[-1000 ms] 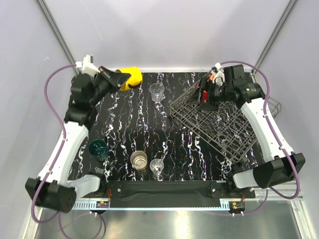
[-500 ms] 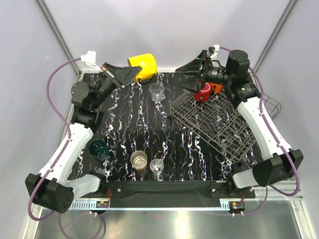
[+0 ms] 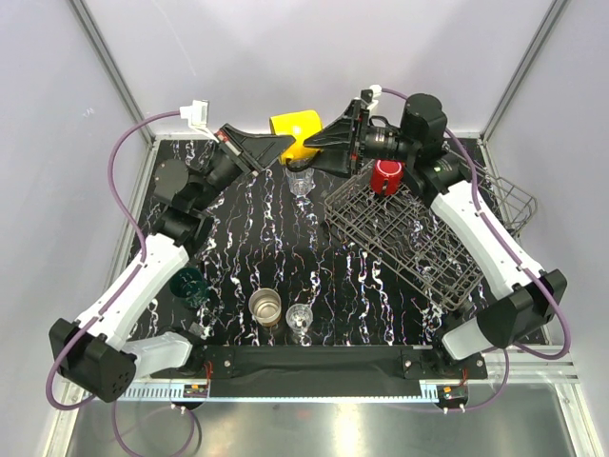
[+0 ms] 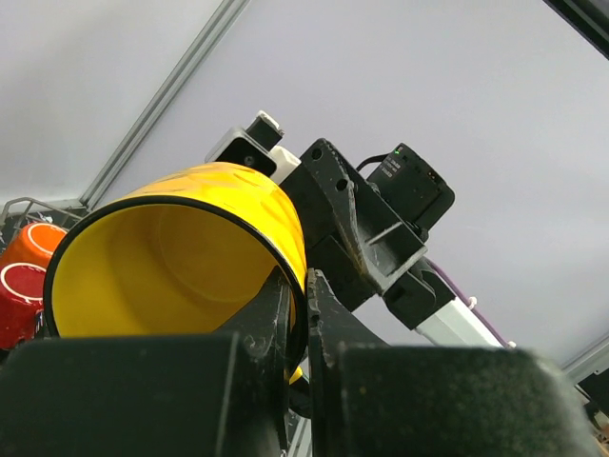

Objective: Load the cups into the dish rack

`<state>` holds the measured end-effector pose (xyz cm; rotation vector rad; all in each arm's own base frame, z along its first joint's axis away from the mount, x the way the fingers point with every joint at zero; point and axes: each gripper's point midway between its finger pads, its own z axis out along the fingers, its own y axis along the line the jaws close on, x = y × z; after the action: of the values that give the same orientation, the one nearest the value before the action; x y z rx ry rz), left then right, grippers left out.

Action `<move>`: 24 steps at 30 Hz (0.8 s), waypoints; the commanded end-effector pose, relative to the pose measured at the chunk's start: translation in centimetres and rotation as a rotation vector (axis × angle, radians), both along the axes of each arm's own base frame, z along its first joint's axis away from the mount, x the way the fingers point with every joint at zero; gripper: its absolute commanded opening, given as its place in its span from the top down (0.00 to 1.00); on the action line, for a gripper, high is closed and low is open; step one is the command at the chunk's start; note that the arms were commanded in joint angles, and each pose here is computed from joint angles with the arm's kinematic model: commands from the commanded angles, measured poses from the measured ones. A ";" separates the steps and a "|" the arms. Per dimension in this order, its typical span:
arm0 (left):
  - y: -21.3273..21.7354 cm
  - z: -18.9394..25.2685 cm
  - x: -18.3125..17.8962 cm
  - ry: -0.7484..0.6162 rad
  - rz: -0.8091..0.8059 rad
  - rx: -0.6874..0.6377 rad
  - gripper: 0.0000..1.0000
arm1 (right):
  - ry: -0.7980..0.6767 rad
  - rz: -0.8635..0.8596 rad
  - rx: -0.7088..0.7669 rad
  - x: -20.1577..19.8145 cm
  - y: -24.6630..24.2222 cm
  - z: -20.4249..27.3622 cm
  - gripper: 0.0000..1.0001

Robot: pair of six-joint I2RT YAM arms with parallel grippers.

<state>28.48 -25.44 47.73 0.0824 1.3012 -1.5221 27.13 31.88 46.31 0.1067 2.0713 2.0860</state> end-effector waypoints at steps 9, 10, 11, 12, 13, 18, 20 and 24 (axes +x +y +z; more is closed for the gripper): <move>0.0 6.7 -1.8 -0.174 0.050 -0.121 1.00 | -0.002 -0.001 -0.030 -0.4 2.3 -0.5 0.55; -0.1 6.5 -1.7 -0.163 0.050 -0.115 1.00 | 0.006 -0.009 -0.040 -0.4 2.3 -0.8 0.55; -0.2 6.6 -1.7 -0.163 0.048 -0.119 1.00 | 0.007 -0.022 -0.043 -0.1 2.4 -0.8 0.56; -0.6 6.5 -1.9 -0.162 0.037 -0.120 1.00 | 0.005 -0.028 -0.048 0.0 2.4 -1.0 0.56; -0.7 6.5 -2.0 -0.163 0.035 -0.119 1.00 | 0.009 -0.034 -0.052 0.1 2.4 -1.1 0.56; -0.9 5.5 -2.3 -0.147 0.033 -0.108 1.00 | 0.017 -0.084 -0.064 0.8 2.3 -1.3 0.62; -0.8 5.4 -2.4 -0.144 0.037 -0.110 1.00 | 0.032 -0.112 -0.084 1.3 2.2 -1.8 0.62; -0.9 4.9 -2.6 -0.131 0.040 -0.111 1.00 | 0.043 -0.143 -0.093 2.0 2.2 -2.4 0.64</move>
<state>30.06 -27.35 46.56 -0.0081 1.3424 -1.4570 28.07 34.06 43.14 0.2555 2.1724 1.9683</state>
